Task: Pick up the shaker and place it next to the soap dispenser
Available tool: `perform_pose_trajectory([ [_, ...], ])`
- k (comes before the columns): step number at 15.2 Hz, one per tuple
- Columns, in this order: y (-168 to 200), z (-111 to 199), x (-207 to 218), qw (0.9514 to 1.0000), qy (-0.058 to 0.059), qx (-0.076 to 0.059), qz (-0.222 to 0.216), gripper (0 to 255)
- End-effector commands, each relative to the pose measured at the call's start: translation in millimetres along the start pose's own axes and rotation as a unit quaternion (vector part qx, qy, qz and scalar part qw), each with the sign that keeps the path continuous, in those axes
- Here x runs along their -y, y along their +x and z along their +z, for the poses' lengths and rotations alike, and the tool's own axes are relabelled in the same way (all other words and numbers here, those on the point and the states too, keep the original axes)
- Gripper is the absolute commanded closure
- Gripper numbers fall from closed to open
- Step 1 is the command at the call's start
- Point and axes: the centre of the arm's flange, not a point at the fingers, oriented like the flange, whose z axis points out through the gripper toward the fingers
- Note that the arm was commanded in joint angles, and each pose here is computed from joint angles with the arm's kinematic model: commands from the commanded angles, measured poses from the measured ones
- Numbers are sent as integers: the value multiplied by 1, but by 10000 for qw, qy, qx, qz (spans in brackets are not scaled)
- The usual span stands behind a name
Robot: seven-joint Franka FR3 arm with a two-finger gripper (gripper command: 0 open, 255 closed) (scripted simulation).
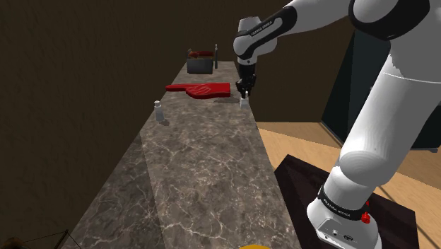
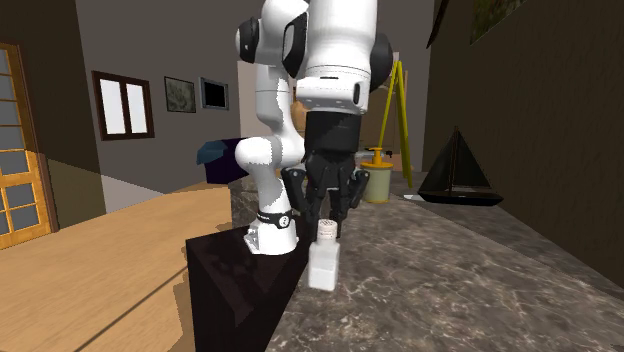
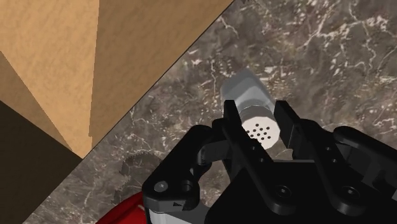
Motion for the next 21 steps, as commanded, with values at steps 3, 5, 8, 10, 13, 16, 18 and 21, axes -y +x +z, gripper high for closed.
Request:
perform_pose_trajectory([
  [3, 0, -21, -2, 10000, 0, 2, 1, 255],
  [5, 0, -31, -3, 10000, 0, 2, 1, 255],
  [8, 0, -47, -5, 10000, 0, 2, 1, 255],
  [10, 0, -57, -6, 10000, 0, 2, 1, 255],
  [13, 0, -73, -8, 10000, 0, 2, 1, 255],
  [16, 0, -89, -9, 10000, 0, 2, 1, 255],
  [18, 0, -99, -10, 10000, 0, 2, 1, 255],
  [21, 0, -115, -12, 10000, 0, 2, 1, 255],
])
